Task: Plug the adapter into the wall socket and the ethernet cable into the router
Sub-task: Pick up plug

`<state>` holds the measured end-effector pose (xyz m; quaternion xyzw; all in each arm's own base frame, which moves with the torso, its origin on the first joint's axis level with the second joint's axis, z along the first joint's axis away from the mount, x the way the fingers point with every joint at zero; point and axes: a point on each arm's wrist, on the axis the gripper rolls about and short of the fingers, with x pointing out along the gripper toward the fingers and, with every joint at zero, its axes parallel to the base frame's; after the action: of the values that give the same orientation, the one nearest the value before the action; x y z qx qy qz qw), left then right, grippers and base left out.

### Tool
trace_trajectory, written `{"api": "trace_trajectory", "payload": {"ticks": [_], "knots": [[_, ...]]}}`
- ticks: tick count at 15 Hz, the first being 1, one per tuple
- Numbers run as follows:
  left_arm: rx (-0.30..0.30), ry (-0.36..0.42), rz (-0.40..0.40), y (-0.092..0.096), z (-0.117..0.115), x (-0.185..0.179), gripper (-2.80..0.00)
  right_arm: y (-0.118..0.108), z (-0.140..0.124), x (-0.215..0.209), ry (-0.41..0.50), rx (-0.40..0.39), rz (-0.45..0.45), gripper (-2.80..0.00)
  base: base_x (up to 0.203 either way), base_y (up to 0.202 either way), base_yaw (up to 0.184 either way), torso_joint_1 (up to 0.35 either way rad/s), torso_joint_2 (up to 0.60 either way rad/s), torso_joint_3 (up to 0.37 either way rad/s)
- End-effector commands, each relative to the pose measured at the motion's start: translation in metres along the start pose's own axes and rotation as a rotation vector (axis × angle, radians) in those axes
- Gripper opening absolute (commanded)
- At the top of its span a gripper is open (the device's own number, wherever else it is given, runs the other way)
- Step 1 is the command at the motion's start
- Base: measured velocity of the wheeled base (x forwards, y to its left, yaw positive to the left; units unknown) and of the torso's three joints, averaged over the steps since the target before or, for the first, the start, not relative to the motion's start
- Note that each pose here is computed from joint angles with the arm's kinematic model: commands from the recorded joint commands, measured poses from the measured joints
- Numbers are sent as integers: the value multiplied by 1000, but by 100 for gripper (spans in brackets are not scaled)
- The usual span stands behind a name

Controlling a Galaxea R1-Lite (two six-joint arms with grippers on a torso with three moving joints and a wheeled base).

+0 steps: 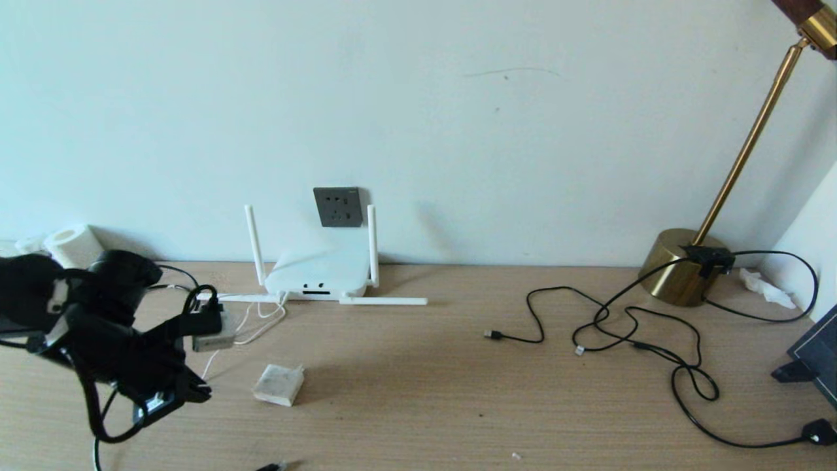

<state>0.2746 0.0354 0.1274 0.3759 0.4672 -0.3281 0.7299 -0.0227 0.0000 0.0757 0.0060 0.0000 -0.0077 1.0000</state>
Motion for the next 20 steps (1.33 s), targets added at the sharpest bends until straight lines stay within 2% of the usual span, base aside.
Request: {"api": "trace_trajectory", "payload": {"ticks": [1,3,4,11,12,13,15,20], "knots": [[-10,6,-3,-9,-8,-6,-280,0,0,0,0,0,0,-280,0,0,0,0,0,0],[-8,11,-28,-18,-10,-5,-280,0,0,0,0,0,0,-280,0,0,0,0,0,0],[0,0,-35,-22,-9,-6,0,0,0,0,0,0,0,-280,0,0,0,0,0,0],[123,-64,1,-37,22,-11,0,0,0,0,0,0,0,-280,0,0,0,0,0,0],[119,-79,10,-38,29,-8,0,0,0,0,-1,0,0,-280,0,0,0,0,0,0],[84,-93,20,-38,37,-4,0,0,0,0,0,0,0,-280,0,0,0,0,0,0],[-43,-104,38,-36,48,6,0,0,0,0,0,0,0,-280,0,0,0,0,0,0],[-512,-94,134,-27,60,18,0,0,0,0,-1,0,0,-280,0,0,0,0,0,0]]}}
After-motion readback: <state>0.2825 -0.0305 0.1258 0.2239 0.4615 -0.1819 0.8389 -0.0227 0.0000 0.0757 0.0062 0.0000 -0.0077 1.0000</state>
